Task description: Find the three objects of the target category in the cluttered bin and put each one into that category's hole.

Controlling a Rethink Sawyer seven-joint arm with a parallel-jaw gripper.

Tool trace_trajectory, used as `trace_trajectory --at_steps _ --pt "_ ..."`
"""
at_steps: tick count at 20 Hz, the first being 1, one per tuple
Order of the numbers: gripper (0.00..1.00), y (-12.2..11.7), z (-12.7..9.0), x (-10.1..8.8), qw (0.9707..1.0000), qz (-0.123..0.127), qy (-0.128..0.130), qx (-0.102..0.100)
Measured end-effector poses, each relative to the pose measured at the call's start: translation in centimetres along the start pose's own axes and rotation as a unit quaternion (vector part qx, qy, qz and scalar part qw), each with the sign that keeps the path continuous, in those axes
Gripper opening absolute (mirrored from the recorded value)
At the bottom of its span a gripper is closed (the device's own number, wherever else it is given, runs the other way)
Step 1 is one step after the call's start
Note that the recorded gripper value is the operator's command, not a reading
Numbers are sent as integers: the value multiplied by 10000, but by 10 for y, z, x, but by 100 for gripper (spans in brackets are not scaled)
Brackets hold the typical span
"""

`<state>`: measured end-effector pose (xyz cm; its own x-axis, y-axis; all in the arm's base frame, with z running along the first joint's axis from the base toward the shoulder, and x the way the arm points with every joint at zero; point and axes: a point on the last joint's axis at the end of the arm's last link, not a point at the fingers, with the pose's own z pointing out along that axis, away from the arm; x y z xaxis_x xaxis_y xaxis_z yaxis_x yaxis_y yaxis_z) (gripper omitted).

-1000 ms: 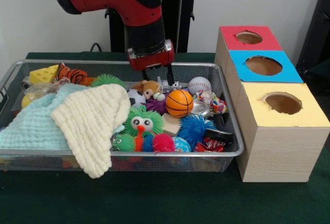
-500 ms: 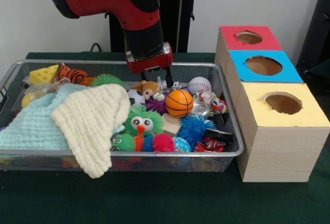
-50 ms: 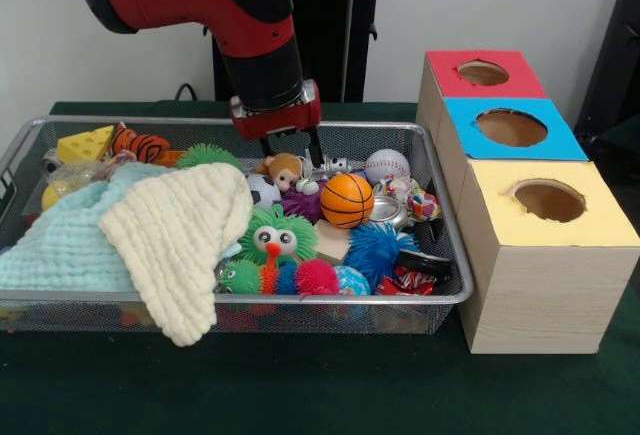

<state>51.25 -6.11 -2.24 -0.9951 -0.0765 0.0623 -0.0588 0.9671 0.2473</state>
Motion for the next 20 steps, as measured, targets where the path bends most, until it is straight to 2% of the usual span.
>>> trace_trajectory --at_steps 9,16,17,20 --pt "100 -14 -6 0 9999 113 38 -56" --pt "100 -15 -5 2 10000 -6 29 12" --pt "0 -16 -5 3 10000 -64 -13 54" --pt "0 -16 -4 3 9999 -100 -49 80"
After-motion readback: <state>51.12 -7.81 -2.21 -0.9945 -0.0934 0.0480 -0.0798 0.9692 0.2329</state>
